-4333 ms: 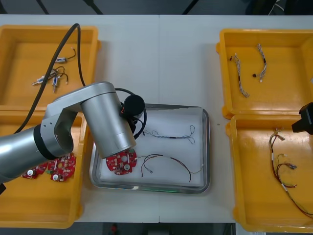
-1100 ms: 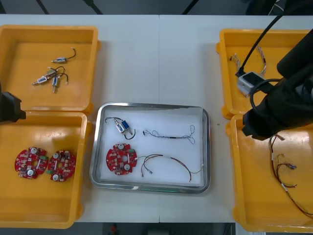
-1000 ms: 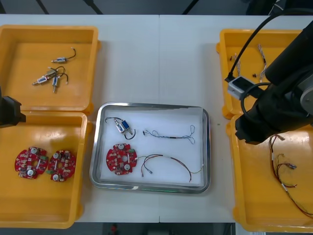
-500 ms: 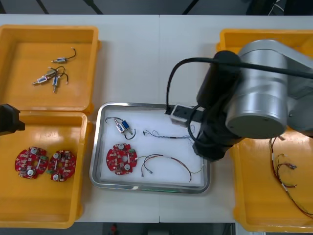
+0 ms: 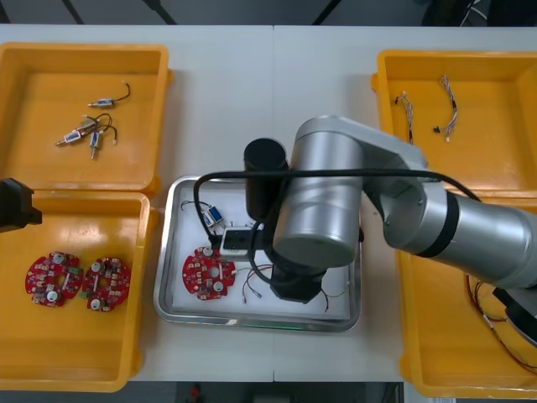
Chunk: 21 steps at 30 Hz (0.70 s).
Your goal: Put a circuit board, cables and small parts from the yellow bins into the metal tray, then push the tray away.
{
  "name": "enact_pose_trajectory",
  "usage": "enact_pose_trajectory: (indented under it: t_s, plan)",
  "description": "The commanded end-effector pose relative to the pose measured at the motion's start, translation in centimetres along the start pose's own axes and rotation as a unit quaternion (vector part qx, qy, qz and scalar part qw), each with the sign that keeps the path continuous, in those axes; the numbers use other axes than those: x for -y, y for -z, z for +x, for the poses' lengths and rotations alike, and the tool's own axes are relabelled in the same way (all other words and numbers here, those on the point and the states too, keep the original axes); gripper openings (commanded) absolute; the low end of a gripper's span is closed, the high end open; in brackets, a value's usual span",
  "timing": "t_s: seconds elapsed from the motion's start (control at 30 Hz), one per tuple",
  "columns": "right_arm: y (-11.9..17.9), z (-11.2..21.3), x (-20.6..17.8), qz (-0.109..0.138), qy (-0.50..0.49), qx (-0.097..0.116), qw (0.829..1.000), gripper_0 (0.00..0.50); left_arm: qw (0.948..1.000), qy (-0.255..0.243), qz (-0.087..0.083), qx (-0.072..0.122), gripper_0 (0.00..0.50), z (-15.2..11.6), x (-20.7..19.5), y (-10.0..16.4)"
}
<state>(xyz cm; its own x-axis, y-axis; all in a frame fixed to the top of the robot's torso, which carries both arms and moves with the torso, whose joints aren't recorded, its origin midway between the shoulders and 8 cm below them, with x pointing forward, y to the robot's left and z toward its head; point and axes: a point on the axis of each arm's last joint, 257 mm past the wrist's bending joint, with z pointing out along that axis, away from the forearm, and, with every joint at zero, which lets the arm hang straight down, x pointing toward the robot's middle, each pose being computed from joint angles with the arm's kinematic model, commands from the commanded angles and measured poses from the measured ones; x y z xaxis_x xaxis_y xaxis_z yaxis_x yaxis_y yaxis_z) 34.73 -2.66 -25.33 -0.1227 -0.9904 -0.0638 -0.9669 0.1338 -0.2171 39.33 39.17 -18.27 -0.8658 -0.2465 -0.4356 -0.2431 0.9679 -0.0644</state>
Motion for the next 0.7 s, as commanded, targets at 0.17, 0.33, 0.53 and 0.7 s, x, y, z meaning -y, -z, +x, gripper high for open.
enact_pose_trajectory:
  t_s: [0.17, 0.33, 0.53, 0.7]
  plan:
    - [-2.4, -2.5, -4.0, -0.026, 0.040, -0.022, 0.999, 0.500, 0.9996, -0.019, -0.017, 0.009, 0.500, -0.8, -1.3, 0.9]
    - [-3.5, -3.4, -5.7, -0.037, 0.036, -0.021, 0.998, 0.500, 0.9996, -0.019, -0.017, 0.009, 0.500, -0.8, -1.3, 0.9]
    - [-4.4, -3.9, -7.0, -0.040, 0.024, -0.012, 0.999, 0.500, 0.9996, -0.019, -0.017, 0.009, 0.500, -0.8, -1.3, 0.9]
    - [-5.2, -4.0, -7.6, -0.034, 0.014, -0.009, 0.999, 0.500, 0.9996, -0.019, -0.017, 0.009, 0.500, -0.8, -1.3, 0.9]
